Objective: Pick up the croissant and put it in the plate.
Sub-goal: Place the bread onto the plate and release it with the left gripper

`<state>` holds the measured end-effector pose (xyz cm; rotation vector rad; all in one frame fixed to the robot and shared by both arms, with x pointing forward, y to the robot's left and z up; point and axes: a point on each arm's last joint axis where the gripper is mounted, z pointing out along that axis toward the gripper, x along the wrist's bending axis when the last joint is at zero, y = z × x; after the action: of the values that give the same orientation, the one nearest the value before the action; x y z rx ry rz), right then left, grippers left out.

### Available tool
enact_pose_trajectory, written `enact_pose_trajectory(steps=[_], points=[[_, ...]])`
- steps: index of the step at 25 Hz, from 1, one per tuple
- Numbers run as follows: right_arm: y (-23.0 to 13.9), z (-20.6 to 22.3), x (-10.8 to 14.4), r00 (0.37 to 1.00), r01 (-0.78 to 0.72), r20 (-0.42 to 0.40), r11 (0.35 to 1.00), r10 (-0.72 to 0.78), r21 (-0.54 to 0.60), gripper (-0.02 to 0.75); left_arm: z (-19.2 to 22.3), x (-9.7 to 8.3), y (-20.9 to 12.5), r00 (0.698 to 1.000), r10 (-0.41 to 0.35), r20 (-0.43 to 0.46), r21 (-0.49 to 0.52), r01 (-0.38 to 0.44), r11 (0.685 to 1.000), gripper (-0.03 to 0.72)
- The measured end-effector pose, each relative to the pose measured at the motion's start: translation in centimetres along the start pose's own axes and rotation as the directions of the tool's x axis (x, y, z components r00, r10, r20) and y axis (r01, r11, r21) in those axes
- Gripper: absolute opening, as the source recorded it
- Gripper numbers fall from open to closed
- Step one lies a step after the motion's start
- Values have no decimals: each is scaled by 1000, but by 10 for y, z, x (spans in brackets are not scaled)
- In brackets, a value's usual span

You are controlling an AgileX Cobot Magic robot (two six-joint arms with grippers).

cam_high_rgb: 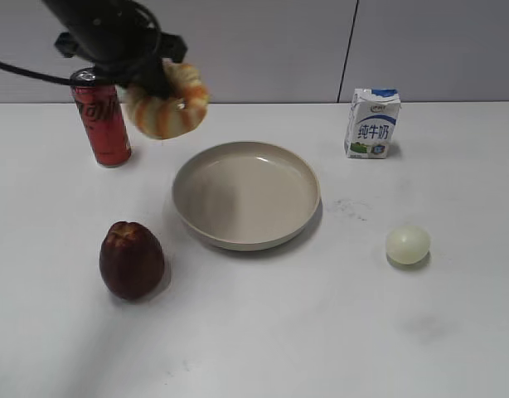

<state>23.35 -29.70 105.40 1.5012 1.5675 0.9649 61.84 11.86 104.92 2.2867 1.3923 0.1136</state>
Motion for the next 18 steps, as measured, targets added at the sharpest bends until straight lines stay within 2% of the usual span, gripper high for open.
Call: enact_pose_trajectory(steps=[2,7,12,15,16,17,18], points=[[0,0,0,1000,0,0,1000,0,0,540,7,-20,11,999,42,23,-34,-41,999,169],[0,0,0,1000,0,0,1000,0,0,540,53,-45,16,995,90,50,-22,-89,996,169],[0,0,0,1000,0,0,1000,0,0,540,114,-55,2,993,93,70,83,-99,992,169],[0,0,0,1000,0,0,1000,0,0,540,138,-53,-7,994,83,73,133,-92,987,169],[0,0,0,1000,0,0,1000,0,0,540,143,-52,-9,994,80,72,144,-90,985,186],[0,0,0,1000,0,0,1000,0,0,540,149,-51,-11,994,78,72,156,-88,984,237],[0,0,0,1000,0,0,1000,0,0,540,152,-50,-12,995,77,70,161,-88,983,335]])
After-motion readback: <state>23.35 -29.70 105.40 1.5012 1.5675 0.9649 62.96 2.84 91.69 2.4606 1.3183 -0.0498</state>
